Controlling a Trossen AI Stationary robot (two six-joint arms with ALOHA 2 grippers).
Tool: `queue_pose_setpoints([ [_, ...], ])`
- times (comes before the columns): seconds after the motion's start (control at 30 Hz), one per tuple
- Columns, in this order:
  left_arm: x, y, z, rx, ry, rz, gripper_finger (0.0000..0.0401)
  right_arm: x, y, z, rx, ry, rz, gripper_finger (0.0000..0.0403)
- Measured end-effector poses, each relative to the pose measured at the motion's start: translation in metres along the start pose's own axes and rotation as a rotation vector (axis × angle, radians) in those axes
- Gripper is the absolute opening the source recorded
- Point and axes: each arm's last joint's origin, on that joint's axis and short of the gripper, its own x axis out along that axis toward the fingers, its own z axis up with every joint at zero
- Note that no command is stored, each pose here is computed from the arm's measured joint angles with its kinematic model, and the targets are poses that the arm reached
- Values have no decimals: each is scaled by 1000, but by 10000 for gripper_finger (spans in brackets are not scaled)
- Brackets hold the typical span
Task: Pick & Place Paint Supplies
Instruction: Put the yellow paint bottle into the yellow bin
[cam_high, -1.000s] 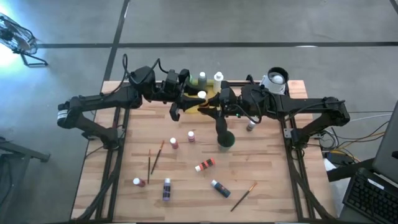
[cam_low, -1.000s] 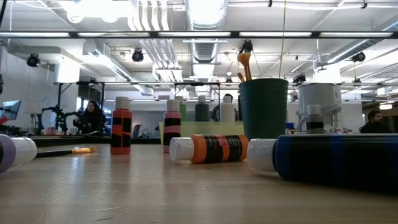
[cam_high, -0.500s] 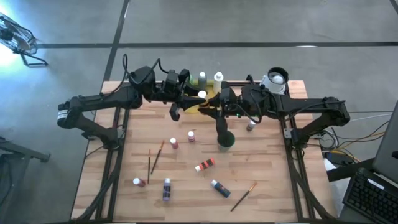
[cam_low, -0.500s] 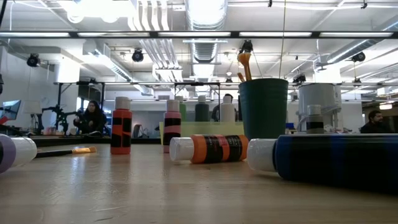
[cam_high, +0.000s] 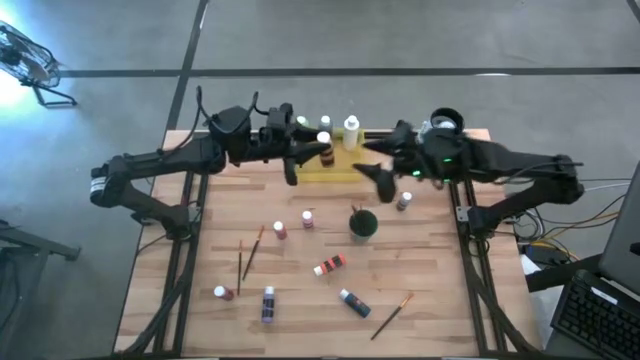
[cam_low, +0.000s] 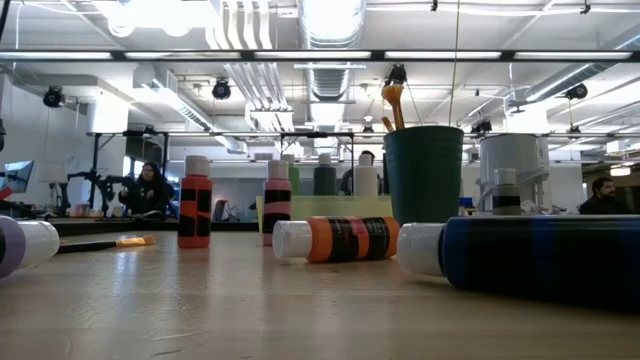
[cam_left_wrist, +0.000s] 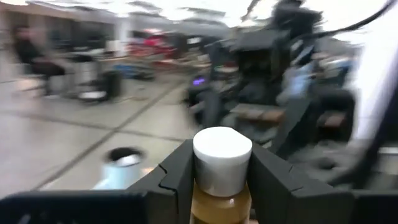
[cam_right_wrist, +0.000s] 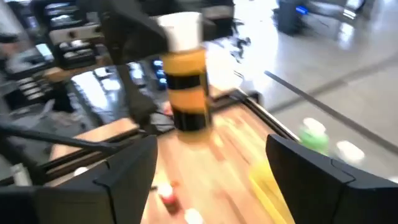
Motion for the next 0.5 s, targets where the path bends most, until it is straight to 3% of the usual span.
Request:
queue_pose_setpoints([
  [0.17, -2, 10, -11, 95, 84, 299, 121, -52, -14, -4, 54, 19, -154, 286],
  [0.3, 1, 19, -24, 165, 128, 529, 121, -85, -25, -18, -2, 0, -293, 249],
  [0.5, 19, 37, -51, 158, 197, 644, 121, -116, -46, -35, -64, -38, -324, 162],
])
